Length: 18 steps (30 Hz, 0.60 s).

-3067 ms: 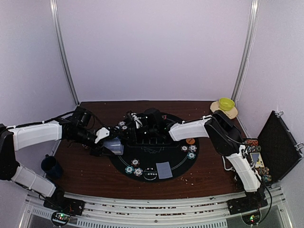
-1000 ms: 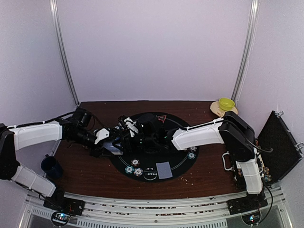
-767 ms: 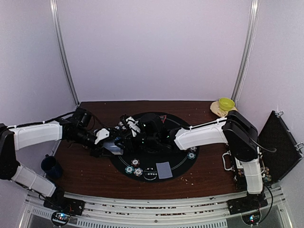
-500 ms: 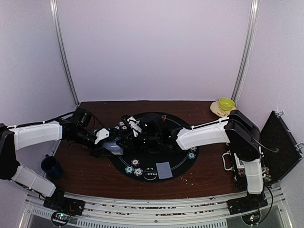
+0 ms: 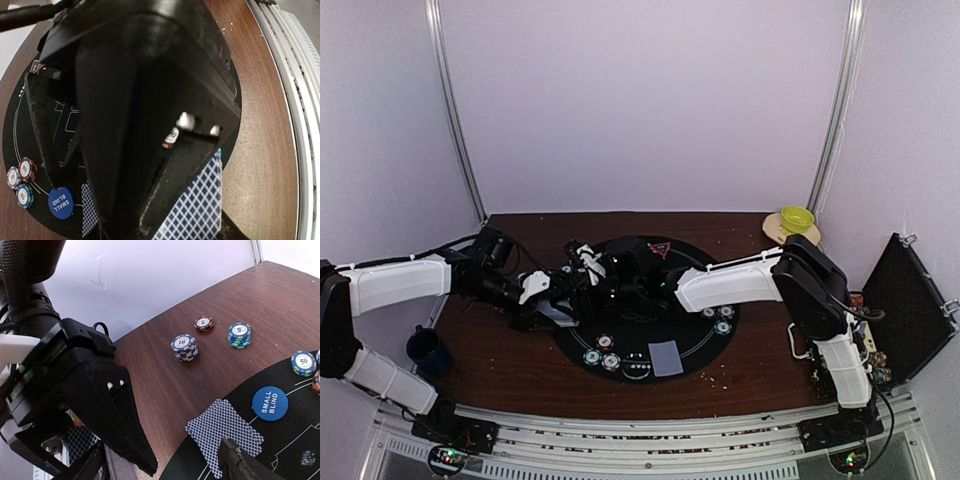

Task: Distribute texas hold em gaming equipment
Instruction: Pick up the poker card from the face-down deck piles.

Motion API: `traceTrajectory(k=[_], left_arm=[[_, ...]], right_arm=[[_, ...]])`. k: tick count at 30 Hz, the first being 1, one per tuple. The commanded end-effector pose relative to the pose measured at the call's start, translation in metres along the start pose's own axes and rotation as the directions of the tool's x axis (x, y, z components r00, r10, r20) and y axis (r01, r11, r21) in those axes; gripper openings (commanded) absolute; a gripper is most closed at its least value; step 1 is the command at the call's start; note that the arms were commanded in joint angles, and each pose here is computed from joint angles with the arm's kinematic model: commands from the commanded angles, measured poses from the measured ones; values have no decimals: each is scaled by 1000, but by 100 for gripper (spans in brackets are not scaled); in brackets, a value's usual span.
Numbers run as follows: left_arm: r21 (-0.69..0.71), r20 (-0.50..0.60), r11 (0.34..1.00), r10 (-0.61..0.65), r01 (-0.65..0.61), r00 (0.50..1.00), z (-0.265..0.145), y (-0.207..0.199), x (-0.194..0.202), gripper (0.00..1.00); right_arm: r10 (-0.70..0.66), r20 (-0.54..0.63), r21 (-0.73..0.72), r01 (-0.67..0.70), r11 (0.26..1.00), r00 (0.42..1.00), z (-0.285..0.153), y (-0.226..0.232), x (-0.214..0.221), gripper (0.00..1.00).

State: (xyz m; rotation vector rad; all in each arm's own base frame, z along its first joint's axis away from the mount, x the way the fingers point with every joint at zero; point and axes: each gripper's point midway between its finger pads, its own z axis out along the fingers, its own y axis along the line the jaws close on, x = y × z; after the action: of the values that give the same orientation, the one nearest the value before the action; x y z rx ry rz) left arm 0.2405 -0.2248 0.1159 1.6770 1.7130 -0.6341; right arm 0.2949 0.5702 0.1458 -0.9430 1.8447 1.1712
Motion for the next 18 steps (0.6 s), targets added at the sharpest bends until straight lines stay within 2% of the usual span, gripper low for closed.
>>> traceTrajectory(k=[1,5,10,18], left_arm=[[23,38,999,24,-24,999,1,-4,-6,47],[25,39,999,25,-26,999,1,-4,-7,47],[22,39,999,27,-28,999,0,-4,-7,47],[28,39,999,22,-23,999,2,-4,-6,47]], right_arm=[[32,-11,-34,-32,999,999,9,0,5,75],[40,-25,1,-40,999,999,8,-8,11,69],[75,0,24,-75,997,997,-8,-21,7,55],[66,6,51,-66,996,998,-26,-26,5,49]])
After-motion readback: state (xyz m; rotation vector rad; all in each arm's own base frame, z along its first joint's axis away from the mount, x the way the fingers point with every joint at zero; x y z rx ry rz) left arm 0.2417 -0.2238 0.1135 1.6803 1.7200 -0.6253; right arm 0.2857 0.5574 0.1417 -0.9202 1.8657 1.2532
